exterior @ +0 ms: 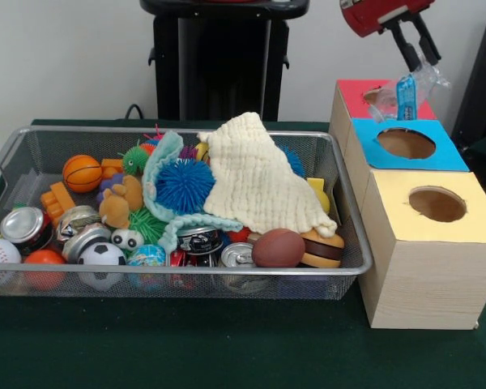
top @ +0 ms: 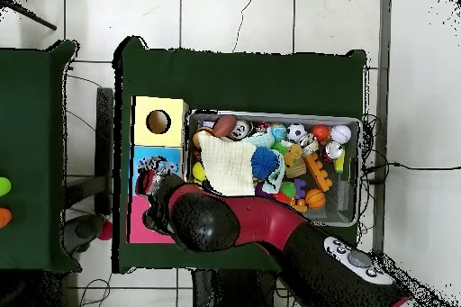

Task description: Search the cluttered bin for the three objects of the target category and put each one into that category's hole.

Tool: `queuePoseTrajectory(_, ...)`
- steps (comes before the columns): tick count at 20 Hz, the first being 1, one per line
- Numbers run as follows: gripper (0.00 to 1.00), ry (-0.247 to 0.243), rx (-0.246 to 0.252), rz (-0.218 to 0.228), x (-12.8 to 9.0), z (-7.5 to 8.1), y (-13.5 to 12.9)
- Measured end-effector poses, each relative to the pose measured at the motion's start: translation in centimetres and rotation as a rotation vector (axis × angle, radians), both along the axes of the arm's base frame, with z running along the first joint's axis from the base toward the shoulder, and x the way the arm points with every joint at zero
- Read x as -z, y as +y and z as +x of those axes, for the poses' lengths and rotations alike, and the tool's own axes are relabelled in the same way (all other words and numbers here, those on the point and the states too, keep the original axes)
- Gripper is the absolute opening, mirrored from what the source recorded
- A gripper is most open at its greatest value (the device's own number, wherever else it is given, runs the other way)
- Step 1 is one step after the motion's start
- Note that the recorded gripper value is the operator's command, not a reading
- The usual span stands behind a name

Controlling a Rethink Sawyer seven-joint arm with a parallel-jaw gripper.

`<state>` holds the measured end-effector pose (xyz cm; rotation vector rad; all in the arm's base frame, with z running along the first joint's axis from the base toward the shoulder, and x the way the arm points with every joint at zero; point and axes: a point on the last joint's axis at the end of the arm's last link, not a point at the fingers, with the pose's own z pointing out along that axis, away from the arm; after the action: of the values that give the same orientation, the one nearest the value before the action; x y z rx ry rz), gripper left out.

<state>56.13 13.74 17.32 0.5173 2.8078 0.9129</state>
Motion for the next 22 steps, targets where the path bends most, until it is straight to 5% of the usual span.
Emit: queuePoseTrajectory(22, 0.0, -0.039, 0.056, 0.073, 1.8, -0.5, 1.7)
